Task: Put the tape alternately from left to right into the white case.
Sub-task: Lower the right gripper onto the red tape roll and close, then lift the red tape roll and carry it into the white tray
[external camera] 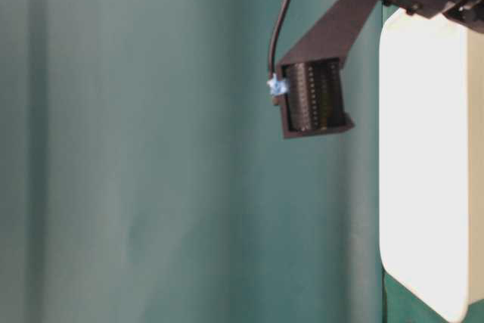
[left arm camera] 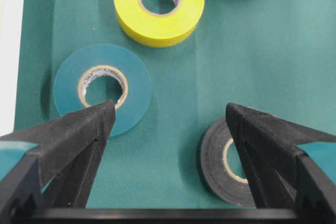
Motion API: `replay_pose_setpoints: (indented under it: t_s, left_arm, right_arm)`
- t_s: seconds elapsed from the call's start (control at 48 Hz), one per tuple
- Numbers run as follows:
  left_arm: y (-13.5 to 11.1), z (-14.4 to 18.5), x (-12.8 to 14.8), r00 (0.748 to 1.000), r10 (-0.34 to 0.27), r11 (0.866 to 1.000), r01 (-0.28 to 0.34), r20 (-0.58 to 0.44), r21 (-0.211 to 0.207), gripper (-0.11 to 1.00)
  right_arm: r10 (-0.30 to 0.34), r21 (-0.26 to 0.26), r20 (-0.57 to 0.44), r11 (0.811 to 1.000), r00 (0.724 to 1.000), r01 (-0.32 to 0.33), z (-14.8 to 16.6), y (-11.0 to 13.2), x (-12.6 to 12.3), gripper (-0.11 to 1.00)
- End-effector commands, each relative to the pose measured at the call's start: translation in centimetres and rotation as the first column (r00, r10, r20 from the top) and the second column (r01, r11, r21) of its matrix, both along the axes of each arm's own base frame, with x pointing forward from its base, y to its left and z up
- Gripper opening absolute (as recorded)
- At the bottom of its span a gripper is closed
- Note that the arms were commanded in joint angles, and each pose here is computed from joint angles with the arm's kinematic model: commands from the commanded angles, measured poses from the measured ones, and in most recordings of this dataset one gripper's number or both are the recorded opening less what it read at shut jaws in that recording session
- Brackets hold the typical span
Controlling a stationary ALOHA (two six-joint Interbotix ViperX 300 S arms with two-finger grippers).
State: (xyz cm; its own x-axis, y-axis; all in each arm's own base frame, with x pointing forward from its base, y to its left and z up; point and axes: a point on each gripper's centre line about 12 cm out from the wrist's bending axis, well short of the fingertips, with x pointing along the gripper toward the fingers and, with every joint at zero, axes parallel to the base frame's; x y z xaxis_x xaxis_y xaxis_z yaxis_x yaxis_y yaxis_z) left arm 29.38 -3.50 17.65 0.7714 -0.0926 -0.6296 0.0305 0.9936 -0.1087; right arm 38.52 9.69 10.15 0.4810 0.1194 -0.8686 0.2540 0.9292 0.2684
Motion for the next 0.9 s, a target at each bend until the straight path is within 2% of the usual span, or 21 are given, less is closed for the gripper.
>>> replay_pose_setpoints:
  t_s: [0.0, 0.187, 0.354, 0.458, 0.541, 0.687, 0.875]
  left_arm:
    - [0.0, 1.1, 0.6, 0.999, 0.003, 1.000, -0.002, 0.035, -0.005, 0.57]
    - [0.0, 1.1, 0.6, 0.999, 0.002, 1.000, -0.002, 0.035, -0.004, 0.57]
    - [0.0, 1.1, 0.6, 0.999, 0.002, 1.000, -0.002, 0.035, -0.004, 0.57]
    - [0.0, 1.1, 0.6, 0.999, 0.002, 1.000, -0.002, 0.035, -0.004, 0.57]
    - [0.0, 1.1, 0.6, 0.999, 0.002, 1.000, -0.002, 0.037, -0.004, 0.57]
    - [0.0, 1.1, 0.6, 0.999, 0.004, 1.000, -0.003, 0.035, -0.007, 0.56]
    - [0.0, 1.1, 0.6, 0.999, 0.004, 1.000, -0.003, 0.036, -0.007, 0.56]
  right_arm:
    - [0.005, 0.002, 0.023, 1.000, 1.000, -0.005, 1.2, 0.1, 0.6, 0.31]
    - [0.008, -0.001, 0.029, 1.000, 1.000, -0.008, 2.1, 0.1, 0.5, 0.31]
    - [0.016, 0.012, 0.109, 1.000, 0.994, -0.017, 5.4, 0.2, 0.4, 0.31]
    - [0.045, -0.012, 0.170, 0.999, 0.984, -0.044, 7.6, 0.0, 0.2, 0.31]
    - [0.082, -0.064, 0.214, 0.995, 0.973, -0.070, 9.1, -0.6, 0.0, 0.31]
    - [0.086, -0.127, 0.254, 0.990, 0.963, -0.055, 10.4, -2.6, 0.4, 0.31]
    - [0.013, -0.161, 0.285, 0.986, 0.958, 0.035, 10.8, -7.1, 1.4, 0.31]
